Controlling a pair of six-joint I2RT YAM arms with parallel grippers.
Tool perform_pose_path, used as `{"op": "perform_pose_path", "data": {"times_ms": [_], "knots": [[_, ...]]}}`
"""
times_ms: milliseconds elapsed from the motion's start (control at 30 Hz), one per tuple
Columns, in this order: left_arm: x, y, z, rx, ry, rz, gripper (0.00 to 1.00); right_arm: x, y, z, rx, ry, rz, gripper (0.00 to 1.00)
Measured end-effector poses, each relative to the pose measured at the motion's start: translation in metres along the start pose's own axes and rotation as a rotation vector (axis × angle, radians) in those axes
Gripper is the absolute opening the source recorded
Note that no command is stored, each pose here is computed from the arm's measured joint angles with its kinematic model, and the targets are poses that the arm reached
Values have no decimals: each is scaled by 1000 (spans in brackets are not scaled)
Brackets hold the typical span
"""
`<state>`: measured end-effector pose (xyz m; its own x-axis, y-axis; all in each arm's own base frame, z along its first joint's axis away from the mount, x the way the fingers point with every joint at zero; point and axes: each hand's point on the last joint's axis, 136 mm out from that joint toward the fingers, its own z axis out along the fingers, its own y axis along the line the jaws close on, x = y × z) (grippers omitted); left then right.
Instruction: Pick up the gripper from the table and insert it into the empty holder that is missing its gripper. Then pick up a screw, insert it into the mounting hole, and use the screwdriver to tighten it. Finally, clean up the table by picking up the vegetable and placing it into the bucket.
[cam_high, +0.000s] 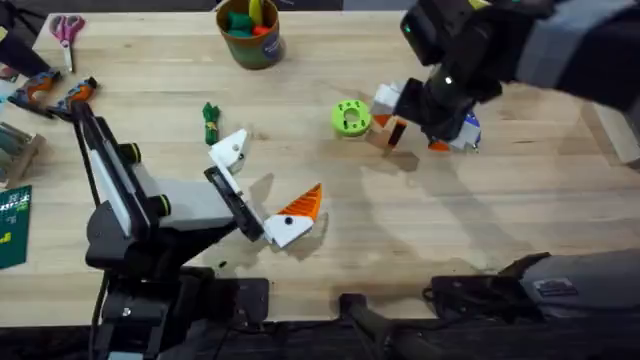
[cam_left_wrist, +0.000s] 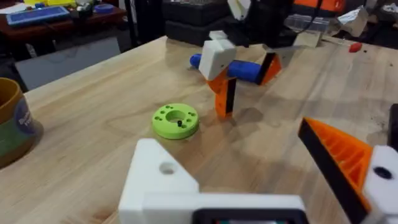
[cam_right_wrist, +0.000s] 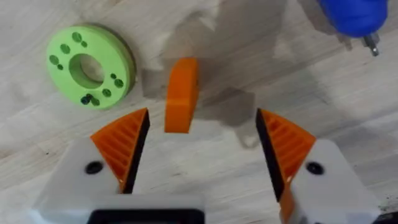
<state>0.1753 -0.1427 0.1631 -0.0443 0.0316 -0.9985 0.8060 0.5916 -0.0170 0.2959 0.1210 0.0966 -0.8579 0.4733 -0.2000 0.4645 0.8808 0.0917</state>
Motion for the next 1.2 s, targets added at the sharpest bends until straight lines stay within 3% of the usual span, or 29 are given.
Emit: {"op": "perform_pose_path", "data": {"times_ms": [267,867,1100,1167,1200], "knots": [[0,0,0,0,0,0,985,-17,26,5,31,38,-49,993],[0,0,0,0,0,0,985,-13,15,13,72,92,12,974],[0,0,0,0,0,0,985,-11,13,12,83,100,18,806],[0,0,0,0,0,0,985,-10,13,12,83,101,21,660],[0,0,0,0,0,0,985,-10,13,12,82,101,19,537]]}}
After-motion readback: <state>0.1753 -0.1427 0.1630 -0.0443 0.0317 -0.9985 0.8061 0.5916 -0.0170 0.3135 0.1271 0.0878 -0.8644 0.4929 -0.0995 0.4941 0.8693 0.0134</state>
